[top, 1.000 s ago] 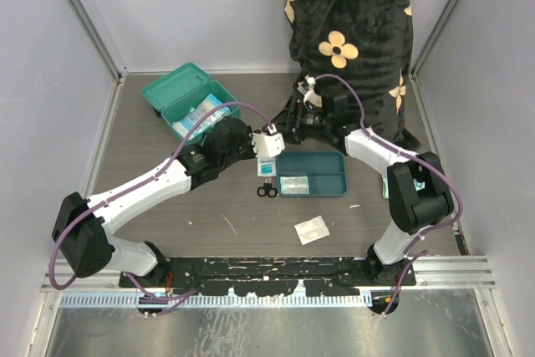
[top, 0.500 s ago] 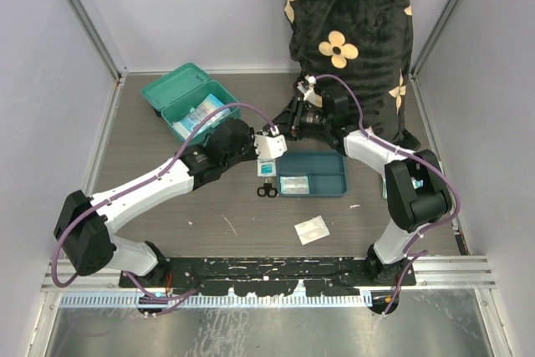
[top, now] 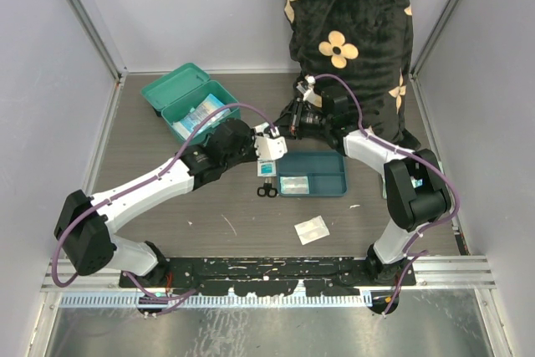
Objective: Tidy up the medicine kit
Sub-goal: Place the medical item at the medicine box compartment.
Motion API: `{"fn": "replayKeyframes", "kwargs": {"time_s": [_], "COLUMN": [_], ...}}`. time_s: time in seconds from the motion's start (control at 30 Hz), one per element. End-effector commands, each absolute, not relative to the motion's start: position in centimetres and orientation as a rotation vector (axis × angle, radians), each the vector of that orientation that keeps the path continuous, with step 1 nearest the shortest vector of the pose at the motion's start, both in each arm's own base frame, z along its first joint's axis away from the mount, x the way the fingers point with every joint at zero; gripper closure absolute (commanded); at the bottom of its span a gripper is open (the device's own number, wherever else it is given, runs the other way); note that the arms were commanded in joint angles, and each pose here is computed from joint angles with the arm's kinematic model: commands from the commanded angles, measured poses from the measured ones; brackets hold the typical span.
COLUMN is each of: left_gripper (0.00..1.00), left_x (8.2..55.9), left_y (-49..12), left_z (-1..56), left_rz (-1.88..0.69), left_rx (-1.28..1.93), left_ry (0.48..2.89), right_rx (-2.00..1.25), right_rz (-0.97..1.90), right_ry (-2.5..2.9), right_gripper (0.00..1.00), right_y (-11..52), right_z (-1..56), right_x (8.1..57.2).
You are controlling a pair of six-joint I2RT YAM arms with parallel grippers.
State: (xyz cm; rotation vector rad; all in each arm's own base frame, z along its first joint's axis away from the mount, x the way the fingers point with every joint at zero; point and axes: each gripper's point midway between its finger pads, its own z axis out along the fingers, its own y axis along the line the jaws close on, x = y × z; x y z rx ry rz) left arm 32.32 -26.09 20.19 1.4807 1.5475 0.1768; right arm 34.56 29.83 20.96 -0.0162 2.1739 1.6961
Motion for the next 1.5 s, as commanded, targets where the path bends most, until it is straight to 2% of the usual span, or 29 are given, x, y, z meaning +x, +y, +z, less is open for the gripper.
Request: {"fn": "replayKeyframes", "kwargs": {"time_s": [0.0, 0.23, 0.57, 0.87, 1.47], "left_gripper": [0.84, 0.38, 0.02, 0.02, 0.02], "left_x": [31.3, 29.0, 28.5, 31.1, 31.7], "left_y": [-27.5, -27.4, -26.2, -24.2, -24.2], "left_z": [20.8, 19.6, 20.3, 21.5, 21.2], "left_rz": [0.070, -0.043, -0.158, -0.145, -0.153], "left_rx": [1.501, 1.601, 1.547, 1.397, 1.374], "left_ry": [1.530, 1.571, 1.702, 1.782, 1.799], "right_rx": [-0.122, -0.157, -0.286, -0.275, -0.209], "right_rz": [1.646, 1.516, 1.266, 1.169, 1.179], "right_ry": [2.099, 2.107, 2.139, 2.225, 2.181], "right_gripper": [0.99, 0.99, 0.99, 0.99, 0.99], "right_y": [29.3, 26.1, 21.4, 19.1, 19.2], "right_z": [22.7, 21.2, 16.0, 11.5, 9.4], "right_x": [34.9, 35.1, 31.1, 28.4, 29.3]}}
